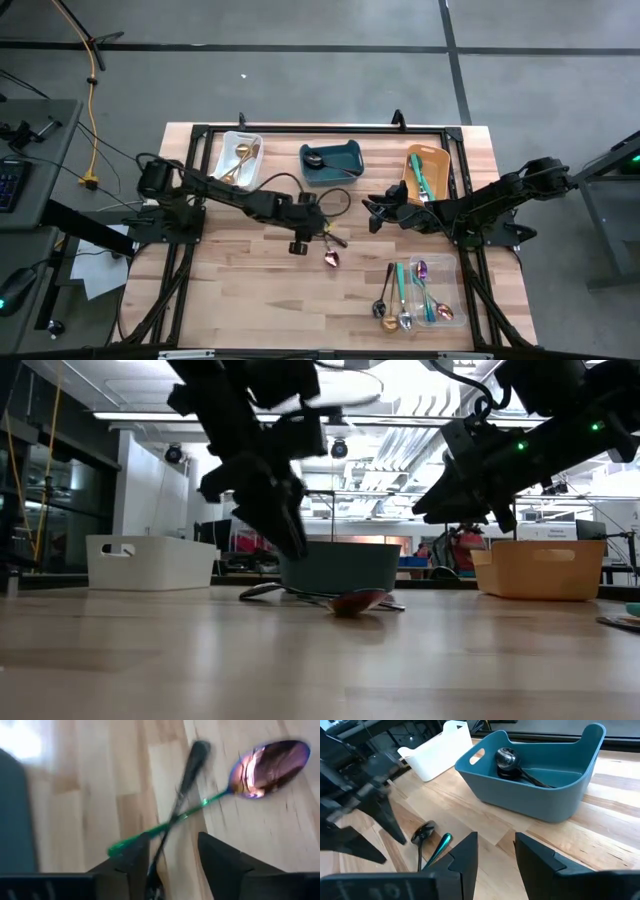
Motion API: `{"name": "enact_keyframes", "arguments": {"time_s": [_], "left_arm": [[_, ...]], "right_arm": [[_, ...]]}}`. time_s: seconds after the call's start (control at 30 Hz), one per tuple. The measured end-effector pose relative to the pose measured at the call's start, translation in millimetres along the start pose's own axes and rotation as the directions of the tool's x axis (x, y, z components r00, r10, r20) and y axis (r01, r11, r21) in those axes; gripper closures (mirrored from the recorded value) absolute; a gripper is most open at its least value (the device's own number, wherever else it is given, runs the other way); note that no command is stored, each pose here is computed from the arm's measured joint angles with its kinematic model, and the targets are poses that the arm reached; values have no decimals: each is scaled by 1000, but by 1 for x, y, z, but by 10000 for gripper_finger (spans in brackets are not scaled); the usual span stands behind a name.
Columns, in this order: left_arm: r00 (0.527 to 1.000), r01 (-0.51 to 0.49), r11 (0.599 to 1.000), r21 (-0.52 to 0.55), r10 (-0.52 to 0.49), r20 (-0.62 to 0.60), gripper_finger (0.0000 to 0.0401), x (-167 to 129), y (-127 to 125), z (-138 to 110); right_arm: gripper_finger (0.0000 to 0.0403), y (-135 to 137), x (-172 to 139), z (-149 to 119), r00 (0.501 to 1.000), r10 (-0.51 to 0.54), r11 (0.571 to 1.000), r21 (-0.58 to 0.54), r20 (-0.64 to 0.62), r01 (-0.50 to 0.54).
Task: Sort silverware by color (type)
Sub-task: Put the black spoon into the blue bin
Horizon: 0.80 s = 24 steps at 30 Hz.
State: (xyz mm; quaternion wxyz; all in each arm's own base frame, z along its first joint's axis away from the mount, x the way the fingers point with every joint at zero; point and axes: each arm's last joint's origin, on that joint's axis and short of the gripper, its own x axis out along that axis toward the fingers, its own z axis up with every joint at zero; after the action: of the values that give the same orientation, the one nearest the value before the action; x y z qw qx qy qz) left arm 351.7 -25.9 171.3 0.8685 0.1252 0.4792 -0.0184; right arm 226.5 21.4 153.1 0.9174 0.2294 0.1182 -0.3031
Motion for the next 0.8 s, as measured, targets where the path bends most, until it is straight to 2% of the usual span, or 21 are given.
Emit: {"name": "enact_keyframes", "arguments": {"time_s": [0.17, 0.5, 0.6, 0.77, 0.8], "left_arm": [[995, 30, 999, 32, -27, -94, 214, 19, 7, -6], [987, 13, 1000, 23, -9, -160, 224, 33, 21, -16], [983, -19, 999, 29, 24, -181, 256, 33, 22, -18], [971, -72, 996, 43, 80, -226, 371, 31, 23, -21], [968, -85, 996, 39, 92, -232, 384, 29, 24, -21]], "right_arm": [[279, 0, 0, 0, 1000, -2, 1000, -7, -2, 2], [279, 0, 0, 0, 1000, -3, 1000, -14, -3, 3], [279, 0, 0, -1, 1000, -4, 1000, -15, -5, 4], [279, 0, 0, -1, 1000, -1, 1000, -15, -7, 1], [279, 0, 0, -1, 1000, -1, 1000, -16, -7, 1]]}}
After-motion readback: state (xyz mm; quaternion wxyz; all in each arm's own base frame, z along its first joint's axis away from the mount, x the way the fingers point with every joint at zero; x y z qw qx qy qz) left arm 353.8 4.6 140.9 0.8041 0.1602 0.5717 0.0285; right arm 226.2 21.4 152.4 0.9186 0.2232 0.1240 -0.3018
